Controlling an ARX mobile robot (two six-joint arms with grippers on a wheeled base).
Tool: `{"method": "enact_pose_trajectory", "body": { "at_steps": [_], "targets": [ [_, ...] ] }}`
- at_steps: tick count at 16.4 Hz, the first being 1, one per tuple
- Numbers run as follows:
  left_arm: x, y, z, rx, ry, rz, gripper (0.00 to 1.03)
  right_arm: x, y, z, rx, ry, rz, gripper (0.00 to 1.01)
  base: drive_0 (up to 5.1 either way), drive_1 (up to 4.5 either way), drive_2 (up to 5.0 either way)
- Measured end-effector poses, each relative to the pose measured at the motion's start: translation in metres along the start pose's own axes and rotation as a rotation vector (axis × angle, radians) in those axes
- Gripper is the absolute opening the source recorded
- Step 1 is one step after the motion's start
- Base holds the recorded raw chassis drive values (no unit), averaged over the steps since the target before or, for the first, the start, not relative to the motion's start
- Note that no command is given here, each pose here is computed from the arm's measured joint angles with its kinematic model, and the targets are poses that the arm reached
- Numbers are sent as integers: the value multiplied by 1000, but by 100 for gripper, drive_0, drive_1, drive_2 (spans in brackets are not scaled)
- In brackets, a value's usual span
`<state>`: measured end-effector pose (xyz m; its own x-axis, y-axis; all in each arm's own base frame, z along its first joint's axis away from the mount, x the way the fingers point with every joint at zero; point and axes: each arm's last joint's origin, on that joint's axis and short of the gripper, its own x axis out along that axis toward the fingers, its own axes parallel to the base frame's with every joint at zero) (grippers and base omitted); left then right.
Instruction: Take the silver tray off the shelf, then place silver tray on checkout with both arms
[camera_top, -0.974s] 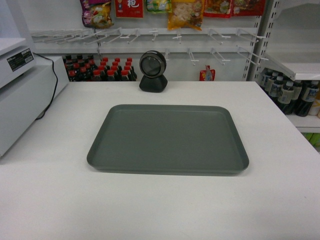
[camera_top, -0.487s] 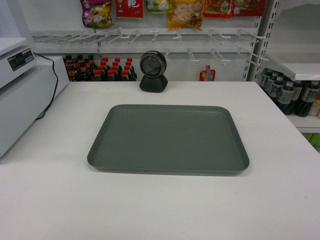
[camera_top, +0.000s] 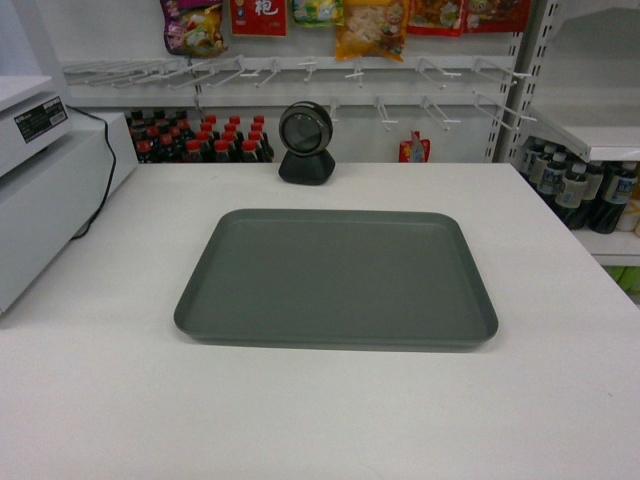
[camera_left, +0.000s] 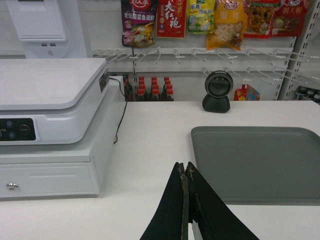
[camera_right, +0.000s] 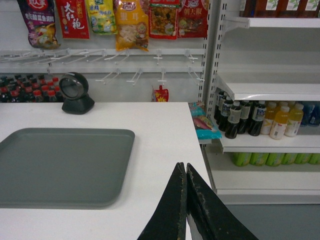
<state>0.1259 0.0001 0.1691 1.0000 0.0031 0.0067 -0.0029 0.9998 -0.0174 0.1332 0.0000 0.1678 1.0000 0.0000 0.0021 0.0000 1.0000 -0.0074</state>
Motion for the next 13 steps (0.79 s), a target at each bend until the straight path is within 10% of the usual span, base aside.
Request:
{"method": "enact_pose_trajectory", "body": {
  "at_steps": [13],
  "targets": [
    [-19, 0, 0, 0, 5, 0, 1, -23, 0, 3, 0, -13, 0, 2, 0, 0, 0]
  ]
}}
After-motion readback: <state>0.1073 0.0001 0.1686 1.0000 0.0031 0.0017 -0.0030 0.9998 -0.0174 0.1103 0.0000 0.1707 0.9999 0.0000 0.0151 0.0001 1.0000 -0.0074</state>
